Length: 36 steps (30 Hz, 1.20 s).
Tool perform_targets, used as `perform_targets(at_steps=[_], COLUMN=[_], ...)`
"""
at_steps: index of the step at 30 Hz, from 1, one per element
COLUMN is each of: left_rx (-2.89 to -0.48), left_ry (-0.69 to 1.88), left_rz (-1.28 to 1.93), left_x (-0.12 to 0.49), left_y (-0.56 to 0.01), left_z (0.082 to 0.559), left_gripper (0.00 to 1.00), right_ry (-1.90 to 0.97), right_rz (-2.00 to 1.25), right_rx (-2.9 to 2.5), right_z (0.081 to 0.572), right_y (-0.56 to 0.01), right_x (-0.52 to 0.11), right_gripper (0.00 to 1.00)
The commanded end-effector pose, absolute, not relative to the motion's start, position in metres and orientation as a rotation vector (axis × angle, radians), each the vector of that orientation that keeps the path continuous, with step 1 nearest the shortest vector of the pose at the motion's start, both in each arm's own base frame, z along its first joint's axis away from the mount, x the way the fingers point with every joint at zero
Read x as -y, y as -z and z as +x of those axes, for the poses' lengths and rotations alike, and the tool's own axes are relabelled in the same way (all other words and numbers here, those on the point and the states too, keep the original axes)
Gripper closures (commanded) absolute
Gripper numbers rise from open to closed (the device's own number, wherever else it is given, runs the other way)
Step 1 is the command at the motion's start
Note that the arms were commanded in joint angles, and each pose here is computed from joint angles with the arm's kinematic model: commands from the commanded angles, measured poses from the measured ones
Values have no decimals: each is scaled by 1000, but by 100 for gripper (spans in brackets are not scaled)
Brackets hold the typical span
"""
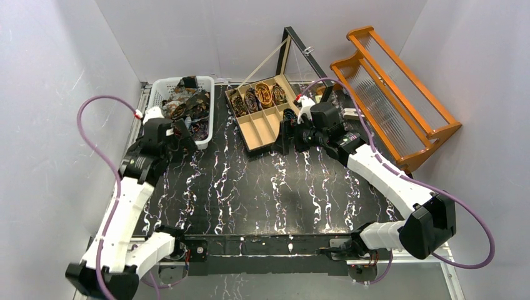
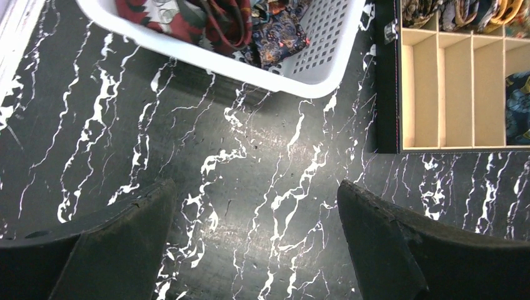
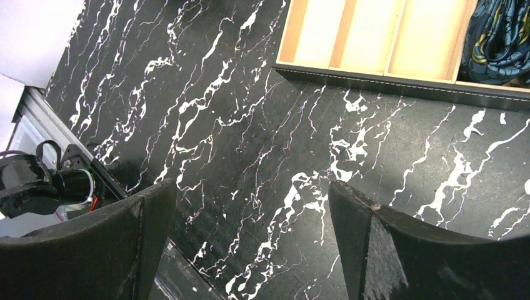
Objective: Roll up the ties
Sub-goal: Pick up the tie from the bin.
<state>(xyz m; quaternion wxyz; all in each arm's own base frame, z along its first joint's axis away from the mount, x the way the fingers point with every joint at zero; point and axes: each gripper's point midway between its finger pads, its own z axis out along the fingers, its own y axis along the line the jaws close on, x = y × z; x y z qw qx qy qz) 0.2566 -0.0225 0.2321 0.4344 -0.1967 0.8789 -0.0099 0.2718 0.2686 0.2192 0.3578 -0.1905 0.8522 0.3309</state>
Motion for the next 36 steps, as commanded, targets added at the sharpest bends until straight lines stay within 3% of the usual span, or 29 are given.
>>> perform_targets(at_steps=[1, 10, 17, 20, 27, 32, 36], left_rx=[-2222, -2311, -2412, -2463, -2458, -2519, -2576], left_ry=[53, -5, 10, -39, -129, -139, -175], left_rz=[-388, -304, -279, -359, -584, -564, -569], left_x=[40, 47, 30, 6, -68, -76, -83], left_y=[-240, -231, -196, -182, -167, -150, -131], left_z=[295, 367, 408, 409, 383, 373, 372], left_gripper=[2, 2, 13, 18, 19, 19, 25], right_ry=[-855, -849, -831, -830, -814, -806, -822], right_rz=[-522, -518, -496, -493, -481, -480, -479], right_rx=[-2111, -2118, -2122, -2124, -2136, -2149, -2155], right_z=[271, 268, 270, 271, 272, 275, 276], right_y=[-236, -229, -230, -229, -226, -221, -220], right_x=[-267, -264, -262, -262, -260, -261, -264], right_gripper=[1, 2, 2, 2, 2, 2, 2])
